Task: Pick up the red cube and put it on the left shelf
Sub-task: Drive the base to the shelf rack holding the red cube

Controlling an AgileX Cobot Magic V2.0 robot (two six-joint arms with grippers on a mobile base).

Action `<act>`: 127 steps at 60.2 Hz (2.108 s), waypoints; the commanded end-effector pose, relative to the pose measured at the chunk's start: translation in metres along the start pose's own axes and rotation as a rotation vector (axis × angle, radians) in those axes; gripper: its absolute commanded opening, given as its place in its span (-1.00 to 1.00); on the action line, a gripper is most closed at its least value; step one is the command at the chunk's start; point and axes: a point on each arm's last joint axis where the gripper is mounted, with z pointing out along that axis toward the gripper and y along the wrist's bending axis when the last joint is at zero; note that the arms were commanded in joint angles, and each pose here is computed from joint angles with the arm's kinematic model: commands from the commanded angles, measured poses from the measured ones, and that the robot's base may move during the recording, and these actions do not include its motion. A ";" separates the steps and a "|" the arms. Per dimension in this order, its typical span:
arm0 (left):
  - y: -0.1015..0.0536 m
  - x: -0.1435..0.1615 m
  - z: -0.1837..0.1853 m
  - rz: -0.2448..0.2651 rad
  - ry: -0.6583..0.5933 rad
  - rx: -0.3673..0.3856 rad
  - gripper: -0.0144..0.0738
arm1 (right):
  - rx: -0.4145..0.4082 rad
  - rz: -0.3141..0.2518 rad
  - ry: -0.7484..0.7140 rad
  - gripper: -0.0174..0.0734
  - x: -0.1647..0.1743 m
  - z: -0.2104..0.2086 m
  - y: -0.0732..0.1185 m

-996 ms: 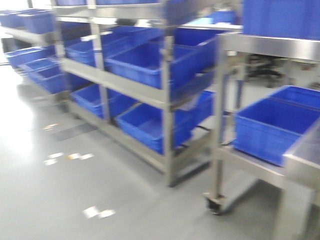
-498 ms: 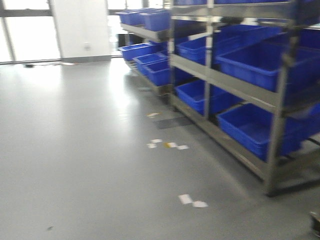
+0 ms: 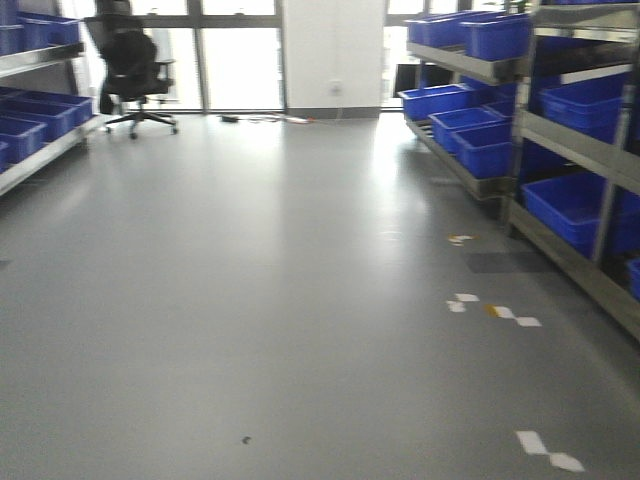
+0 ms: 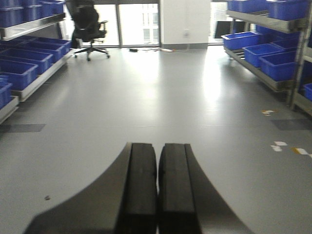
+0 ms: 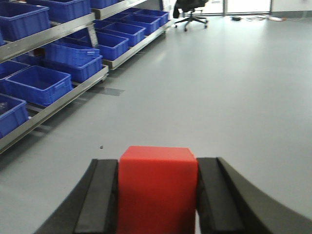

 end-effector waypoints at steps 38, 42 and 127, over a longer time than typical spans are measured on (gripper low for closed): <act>0.000 -0.001 0.000 -0.008 -0.080 0.004 -0.44 | -0.010 -0.007 -0.109 -0.10 -0.016 -0.002 0.002; 0.000 -0.001 0.000 -0.008 -0.080 0.004 -0.44 | -0.010 -0.007 -0.109 -0.10 -0.016 -0.002 0.002; 0.000 -0.001 0.000 -0.008 -0.080 0.004 -0.44 | -0.009 -0.007 -0.102 -0.10 -0.015 -0.001 0.002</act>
